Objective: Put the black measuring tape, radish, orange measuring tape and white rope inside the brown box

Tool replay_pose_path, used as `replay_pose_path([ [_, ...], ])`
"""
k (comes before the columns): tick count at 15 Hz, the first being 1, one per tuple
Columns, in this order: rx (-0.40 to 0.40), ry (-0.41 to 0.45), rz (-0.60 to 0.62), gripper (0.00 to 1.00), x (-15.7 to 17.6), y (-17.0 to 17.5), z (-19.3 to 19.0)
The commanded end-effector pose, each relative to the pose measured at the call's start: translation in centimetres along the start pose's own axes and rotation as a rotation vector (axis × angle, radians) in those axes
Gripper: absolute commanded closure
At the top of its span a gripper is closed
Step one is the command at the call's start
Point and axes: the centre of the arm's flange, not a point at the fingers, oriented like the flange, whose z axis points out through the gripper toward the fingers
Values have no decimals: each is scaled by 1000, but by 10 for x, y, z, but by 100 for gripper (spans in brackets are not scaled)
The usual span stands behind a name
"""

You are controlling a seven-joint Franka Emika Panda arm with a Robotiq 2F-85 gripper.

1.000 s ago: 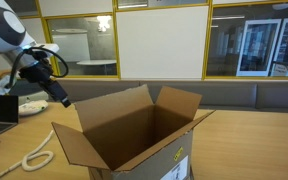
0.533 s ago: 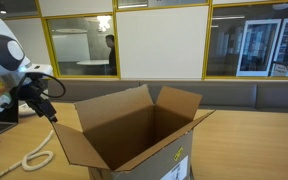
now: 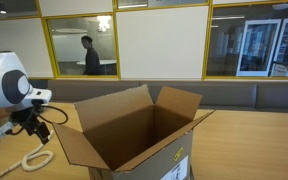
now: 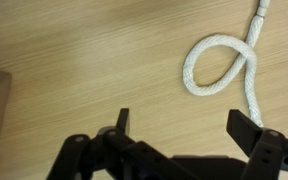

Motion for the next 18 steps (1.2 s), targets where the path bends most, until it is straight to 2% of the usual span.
replay_pose_path([
  [1, 34, -50, -42, 0, 1, -24, 35],
  [6, 35, -108, -92, 0, -9, -51, 69],
  [18, 114, -130, -114, 0, -7, -91, 99],
])
